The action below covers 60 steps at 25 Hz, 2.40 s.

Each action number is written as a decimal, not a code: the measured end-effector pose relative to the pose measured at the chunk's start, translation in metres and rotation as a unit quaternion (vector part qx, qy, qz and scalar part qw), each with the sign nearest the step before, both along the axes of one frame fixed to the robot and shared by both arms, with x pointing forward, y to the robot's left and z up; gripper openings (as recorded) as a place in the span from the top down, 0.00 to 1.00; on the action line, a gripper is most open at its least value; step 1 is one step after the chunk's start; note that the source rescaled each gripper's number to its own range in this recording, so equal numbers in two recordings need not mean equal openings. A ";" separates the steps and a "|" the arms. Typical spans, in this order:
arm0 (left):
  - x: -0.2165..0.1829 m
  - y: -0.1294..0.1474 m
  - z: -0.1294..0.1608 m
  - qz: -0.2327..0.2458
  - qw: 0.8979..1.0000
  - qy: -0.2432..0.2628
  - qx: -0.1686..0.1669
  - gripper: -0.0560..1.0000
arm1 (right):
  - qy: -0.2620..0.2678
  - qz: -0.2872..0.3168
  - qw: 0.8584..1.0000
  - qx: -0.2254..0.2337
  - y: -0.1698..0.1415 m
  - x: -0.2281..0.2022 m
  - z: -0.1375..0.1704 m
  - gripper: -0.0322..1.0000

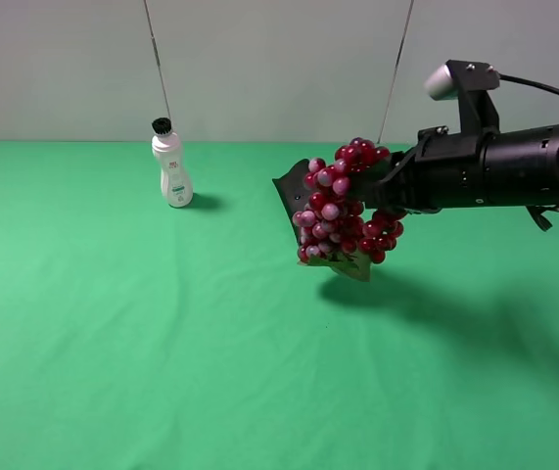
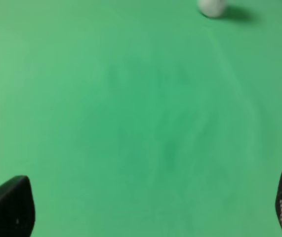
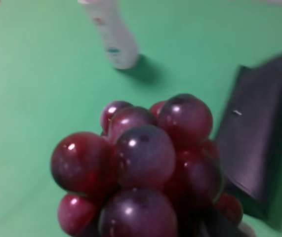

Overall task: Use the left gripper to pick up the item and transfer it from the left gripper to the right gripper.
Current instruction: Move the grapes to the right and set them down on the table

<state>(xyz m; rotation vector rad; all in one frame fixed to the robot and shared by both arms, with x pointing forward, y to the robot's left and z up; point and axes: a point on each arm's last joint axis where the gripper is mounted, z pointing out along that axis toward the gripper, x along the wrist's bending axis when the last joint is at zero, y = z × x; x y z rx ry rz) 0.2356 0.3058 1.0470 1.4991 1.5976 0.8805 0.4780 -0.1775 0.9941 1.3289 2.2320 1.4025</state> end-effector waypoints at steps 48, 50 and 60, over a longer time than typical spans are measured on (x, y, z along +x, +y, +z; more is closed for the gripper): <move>0.000 0.003 0.000 0.035 0.999 -0.001 0.018 0.03 | 0.299 -0.119 0.927 -0.192 -0.088 -0.004 -0.070 0.97; 0.000 0.003 0.000 0.035 0.999 -0.001 0.018 0.03 | 0.303 -0.117 0.926 -0.191 -0.088 -0.005 -0.070 0.97; 0.000 0.003 0.000 0.035 0.999 -0.001 0.018 0.03 | 0.329 -0.149 0.917 -0.170 -0.088 -0.006 -0.070 0.04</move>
